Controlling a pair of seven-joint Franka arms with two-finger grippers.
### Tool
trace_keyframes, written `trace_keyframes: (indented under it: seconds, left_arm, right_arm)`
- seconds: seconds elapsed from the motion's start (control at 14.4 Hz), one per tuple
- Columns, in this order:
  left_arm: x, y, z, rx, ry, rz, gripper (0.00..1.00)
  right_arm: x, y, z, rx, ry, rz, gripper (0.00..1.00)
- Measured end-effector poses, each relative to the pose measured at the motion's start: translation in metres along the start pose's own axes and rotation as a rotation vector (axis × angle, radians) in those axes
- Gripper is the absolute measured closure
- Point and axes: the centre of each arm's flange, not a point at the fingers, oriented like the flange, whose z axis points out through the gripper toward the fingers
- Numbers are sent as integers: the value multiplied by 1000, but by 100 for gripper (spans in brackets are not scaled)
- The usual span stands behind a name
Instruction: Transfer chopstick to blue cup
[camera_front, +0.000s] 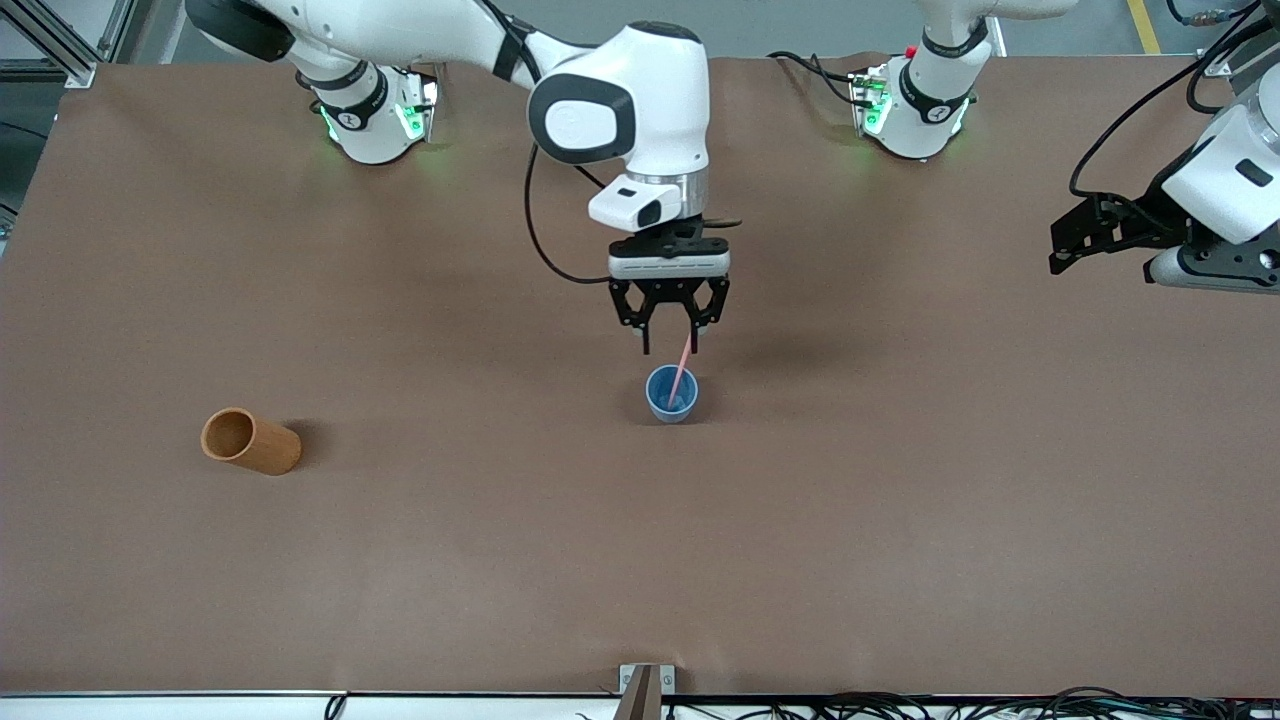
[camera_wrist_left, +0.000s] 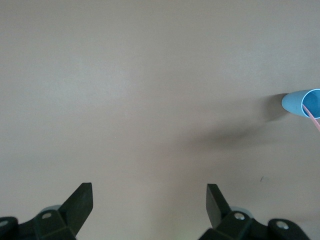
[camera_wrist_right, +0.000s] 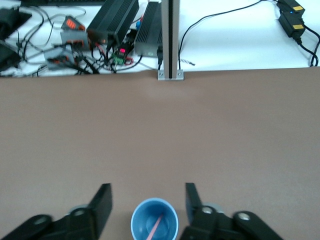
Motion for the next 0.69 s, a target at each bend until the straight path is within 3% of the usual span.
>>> trace_keyframes:
  seconds: [0.07, 0.21, 0.35, 0.42, 0.49, 0.69]
  left_arm:
    - [0, 0, -2, 0, 4, 0, 0]
    - [0, 0, -4, 0, 8, 0, 0]
    - [0, 0, -4, 0, 8, 0, 0]
    - [0, 0, -4, 0, 8, 0, 0]
    - [0, 0, -4, 0, 8, 0, 0]
    - [0, 0, -4, 0, 8, 0, 0]
  right_arm:
    - [15, 10, -6, 16, -16, 32, 29]
    - [47, 33, -20, 49, -101, 92, 15]
    - [84, 62, -39, 75, -178, 114, 12]
    - [103, 82, -46, 82, -203, 118, 3]
    - [123, 104, -50, 85, -226, 130, 0]
    - [181, 186, -62, 75, -258, 156, 0]
